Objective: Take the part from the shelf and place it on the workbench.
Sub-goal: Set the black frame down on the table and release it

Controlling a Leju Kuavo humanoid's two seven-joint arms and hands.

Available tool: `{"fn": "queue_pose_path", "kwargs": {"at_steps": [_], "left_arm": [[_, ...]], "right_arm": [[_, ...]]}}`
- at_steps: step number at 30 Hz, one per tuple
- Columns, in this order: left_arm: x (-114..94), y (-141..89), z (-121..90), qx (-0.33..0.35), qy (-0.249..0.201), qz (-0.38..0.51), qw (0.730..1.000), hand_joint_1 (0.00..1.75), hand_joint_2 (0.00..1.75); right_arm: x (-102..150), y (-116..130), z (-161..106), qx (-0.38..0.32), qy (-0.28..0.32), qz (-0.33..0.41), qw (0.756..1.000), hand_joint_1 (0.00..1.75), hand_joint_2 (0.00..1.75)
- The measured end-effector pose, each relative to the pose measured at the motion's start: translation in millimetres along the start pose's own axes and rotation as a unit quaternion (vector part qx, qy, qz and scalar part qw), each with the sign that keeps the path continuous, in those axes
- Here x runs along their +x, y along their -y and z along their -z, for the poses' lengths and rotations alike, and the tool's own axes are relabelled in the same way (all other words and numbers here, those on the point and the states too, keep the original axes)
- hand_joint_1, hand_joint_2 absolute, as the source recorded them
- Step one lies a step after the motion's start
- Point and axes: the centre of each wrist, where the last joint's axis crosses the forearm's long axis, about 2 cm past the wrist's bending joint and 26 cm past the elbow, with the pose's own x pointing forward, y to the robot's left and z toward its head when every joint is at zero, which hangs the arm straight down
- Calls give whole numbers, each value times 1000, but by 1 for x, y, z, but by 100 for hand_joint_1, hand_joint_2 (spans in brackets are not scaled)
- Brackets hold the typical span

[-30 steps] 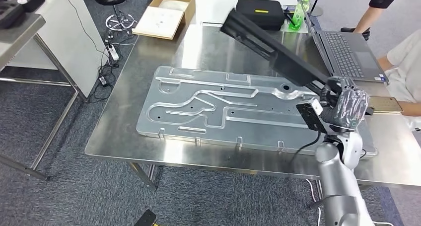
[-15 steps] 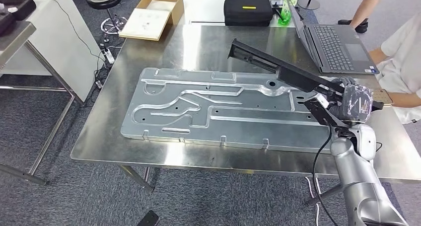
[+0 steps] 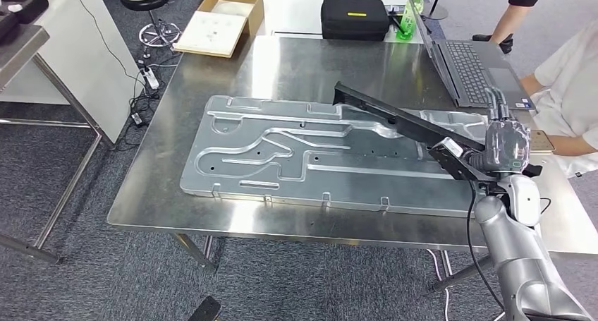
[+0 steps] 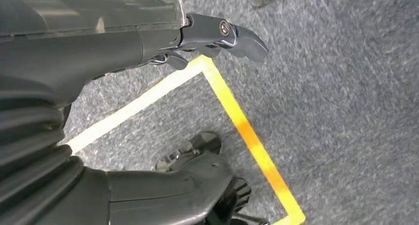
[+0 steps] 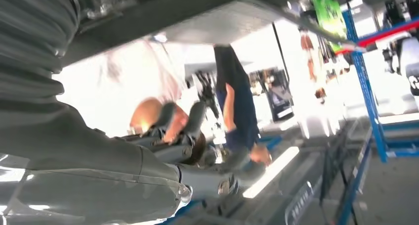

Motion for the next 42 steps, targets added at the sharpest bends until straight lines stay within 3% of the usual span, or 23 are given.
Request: {"fn": "queue_pose_path", "kwargs": {"at_steps": [4, 8, 10, 14, 16, 19, 25, 30, 37, 39, 42], "left_arm": [[1, 1, 0, 1, 1, 0, 1000, 0, 0], [1, 1, 0, 3, 1, -2, 1000, 0, 0], [1, 0, 0, 3, 1, -4, 1000, 0, 0], [0, 0, 0, 1, 1, -6, 1000, 0, 0], [0, 0, 0, 0, 0, -7, 1000, 0, 0], [0, -1, 0, 2, 0, -6, 1000, 0, 0], [0, -5, 1, 8, 0, -2, 1000, 0, 0], [2, -5, 2, 7, -1, 2, 1000, 0, 0], [3, -4, 2, 6, -1, 3, 1000, 0, 0], [3, -4, 2, 6, -1, 4, 1000, 0, 0], [3, -4, 3, 5, -1, 6, 1000, 0, 0]], "right_arm": [[0, 0, 1, 15, -11, 16, 1000, 0, 175], [-2, -2, 5, 78, -50, 95, 991, 0, 175], [-3, -3, 11, 127, -91, 177, 972, 0, 175], [-12, -4, 25, 227, -149, 360, 892, 0, 175], [-17, -5, 26, 232, -157, 412, 867, 0, 175], [-20, -7, 24, 202, -142, 454, 856, 0, 175], [-8, -9, 21, 146, -106, 485, 856, 0, 175], [24, 6, 21, 59, 15, 432, 900, 0, 175], [57, 23, 22, 24, 84, 415, 905, 0, 175], [63, 26, 22, 7, 103, 379, 920, 0, 175], [84, 35, 24, -37, 160, 266, 950, 0, 175]]}}
